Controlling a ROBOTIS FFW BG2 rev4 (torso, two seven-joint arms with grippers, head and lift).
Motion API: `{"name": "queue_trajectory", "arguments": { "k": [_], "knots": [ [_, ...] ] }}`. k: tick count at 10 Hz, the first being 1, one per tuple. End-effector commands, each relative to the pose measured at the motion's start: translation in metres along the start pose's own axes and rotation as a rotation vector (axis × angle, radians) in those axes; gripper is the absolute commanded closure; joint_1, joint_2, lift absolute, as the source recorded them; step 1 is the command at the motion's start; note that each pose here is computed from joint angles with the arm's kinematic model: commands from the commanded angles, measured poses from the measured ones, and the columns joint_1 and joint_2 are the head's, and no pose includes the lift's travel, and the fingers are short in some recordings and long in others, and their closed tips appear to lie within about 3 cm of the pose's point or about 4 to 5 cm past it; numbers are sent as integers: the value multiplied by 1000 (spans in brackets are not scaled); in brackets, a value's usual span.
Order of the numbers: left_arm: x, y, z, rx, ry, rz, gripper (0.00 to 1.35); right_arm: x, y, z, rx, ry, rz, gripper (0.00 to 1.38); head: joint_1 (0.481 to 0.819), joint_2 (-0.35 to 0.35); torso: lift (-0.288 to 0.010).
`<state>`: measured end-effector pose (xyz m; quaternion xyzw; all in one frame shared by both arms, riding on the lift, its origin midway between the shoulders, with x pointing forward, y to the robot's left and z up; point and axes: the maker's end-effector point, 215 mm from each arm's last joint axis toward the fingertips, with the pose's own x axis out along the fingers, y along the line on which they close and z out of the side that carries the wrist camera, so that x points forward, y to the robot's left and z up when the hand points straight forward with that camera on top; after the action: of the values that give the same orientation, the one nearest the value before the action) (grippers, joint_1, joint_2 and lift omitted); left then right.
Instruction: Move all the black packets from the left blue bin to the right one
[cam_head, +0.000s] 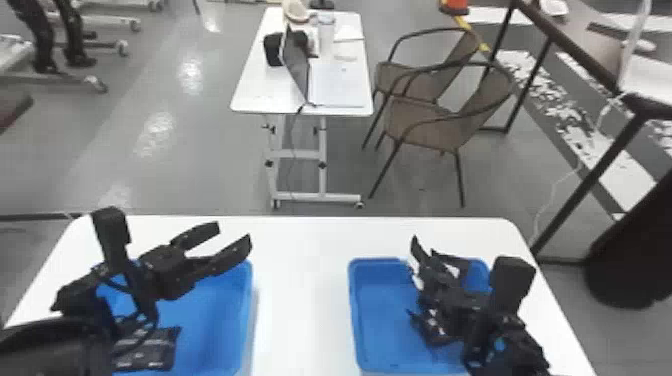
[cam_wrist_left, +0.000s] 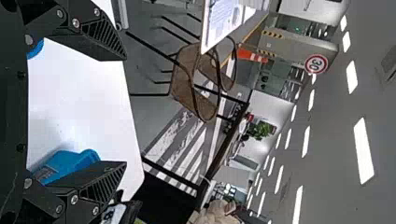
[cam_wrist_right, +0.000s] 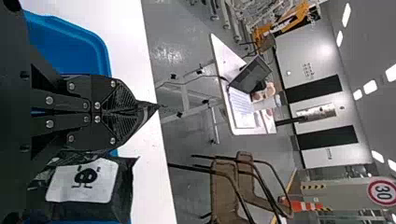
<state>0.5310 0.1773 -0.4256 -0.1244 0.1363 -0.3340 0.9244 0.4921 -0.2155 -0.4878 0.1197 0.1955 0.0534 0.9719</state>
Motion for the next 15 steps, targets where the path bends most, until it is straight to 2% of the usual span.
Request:
{"name": "queue_trajectory", "arguments": {
  "k": [1, 2, 3, 5, 6, 7, 8, 9, 12, 15],
  "knots": [
    [-10, 9, 5, 21, 18, 22, 251, -2, 11, -15, 9, 46, 19, 1282, 695, -54, 0],
    [-16, 14, 6, 37, 33, 31, 251, -2, 18, -27, 29, 83, 28, 1280, 695, -30, 0],
    [-24, 21, 5, 53, 58, 50, 249, -3, 21, -40, 39, 126, 32, 1110, 695, -10, 0],
    [-42, 40, 3, 93, 135, 91, 251, -6, 16, -47, 44, 148, -1, 351, 695, 19, 0],
    [-51, 49, 1, 115, 184, 104, 249, -8, 12, -31, 30, 97, -29, 104, 695, 35, 0],
    [-62, 58, -4, 156, 262, 116, 251, -9, 9, -4, 30, 8, -45, 81, 695, 42, 0],
    [-70, 63, -11, 204, 350, 115, 251, -11, 9, 24, 28, -79, -47, 124, 695, 48, 0],
    [-76, 67, -21, 255, 450, 106, 252, -12, 14, 43, 44, -120, -37, 128, 695, 50, 0],
    [-100, 84, -58, 323, 735, 143, 269, -13, 29, 67, 97, -169, 0, 128, 695, 74, 0],
    [-139, 105, -91, 351, 904, 191, 286, -12, 35, 71, 124, -176, 17, 128, 695, 117, 0]
  ]
}}
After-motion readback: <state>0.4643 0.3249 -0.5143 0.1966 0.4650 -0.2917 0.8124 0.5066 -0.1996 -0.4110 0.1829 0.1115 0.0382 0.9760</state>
